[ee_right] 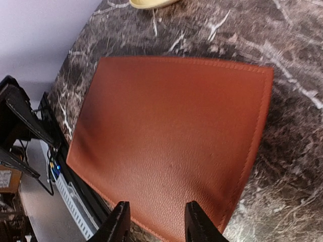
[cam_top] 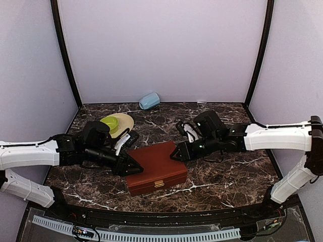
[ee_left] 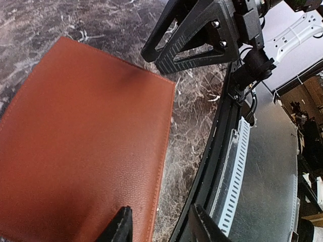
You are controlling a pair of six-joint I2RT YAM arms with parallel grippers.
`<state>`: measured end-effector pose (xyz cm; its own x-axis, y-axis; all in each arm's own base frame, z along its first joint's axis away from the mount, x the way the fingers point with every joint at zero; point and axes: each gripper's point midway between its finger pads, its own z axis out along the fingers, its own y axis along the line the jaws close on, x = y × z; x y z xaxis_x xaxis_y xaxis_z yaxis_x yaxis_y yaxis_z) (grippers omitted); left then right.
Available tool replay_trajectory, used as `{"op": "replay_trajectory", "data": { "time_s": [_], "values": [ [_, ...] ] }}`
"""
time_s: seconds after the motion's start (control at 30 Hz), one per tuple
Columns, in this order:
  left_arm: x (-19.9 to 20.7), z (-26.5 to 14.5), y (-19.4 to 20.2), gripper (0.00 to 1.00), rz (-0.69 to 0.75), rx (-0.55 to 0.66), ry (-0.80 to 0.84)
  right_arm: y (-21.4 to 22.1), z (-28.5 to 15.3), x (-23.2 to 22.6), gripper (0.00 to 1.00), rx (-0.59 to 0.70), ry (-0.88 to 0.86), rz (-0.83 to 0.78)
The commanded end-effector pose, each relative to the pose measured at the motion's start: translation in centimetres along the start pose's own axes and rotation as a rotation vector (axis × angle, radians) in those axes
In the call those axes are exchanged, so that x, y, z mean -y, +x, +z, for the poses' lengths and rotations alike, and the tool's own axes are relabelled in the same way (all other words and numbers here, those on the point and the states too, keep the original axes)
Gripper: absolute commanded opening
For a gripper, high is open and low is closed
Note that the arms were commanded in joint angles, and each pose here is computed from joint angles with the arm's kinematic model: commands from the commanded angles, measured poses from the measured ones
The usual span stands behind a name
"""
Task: Organize the mixed jewelry
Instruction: Press the box lid onto the jewelry box.
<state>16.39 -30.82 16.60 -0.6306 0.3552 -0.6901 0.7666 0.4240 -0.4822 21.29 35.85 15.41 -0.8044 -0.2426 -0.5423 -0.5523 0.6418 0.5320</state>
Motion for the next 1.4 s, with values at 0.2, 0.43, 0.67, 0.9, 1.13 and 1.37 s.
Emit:
{"op": "replay_trajectory", "data": {
  "time_s": [0.2, 0.43, 0.67, 0.9, 1.13, 1.37],
  "values": [
    [-1.2, 2.2, 2.7, 0.32, 0.005, -0.094, -0.086, 3.3, 3.0, -0.3, 0.29, -0.077, -0.034, 0.078],
    [-2.5, 3.4, 6.5, 0.28, -0.054, -0.196, -0.091, 5.5, 3.9, 1.5, 0.29, -0.124, 0.011, 0.110],
    [-3.2, 3.6, 8.3, 0.27, -0.095, -0.226, -0.103, 7.1, 4.7, 2.5, 0.26, -0.151, 0.024, 0.144],
    [-3.1, 2.1, 1.8, 0.53, 0.001, -0.058, -0.198, 1.5, 2.3, -0.1, 0.43, -0.004, 0.017, 0.042],
    [-6.0, 0.9, -8.2, 0.81, 0.071, 0.217, -0.376, -6.7, -0.7, 1.3, 0.82, 0.253, 0.067, 0.010],
    [-13.6, 0.0, -14.0, 0.83, 0.031, 0.374, -0.435, -13.7, -2.8, 7.3, 0.91, 0.482, 0.176, 0.023]
  ]
}}
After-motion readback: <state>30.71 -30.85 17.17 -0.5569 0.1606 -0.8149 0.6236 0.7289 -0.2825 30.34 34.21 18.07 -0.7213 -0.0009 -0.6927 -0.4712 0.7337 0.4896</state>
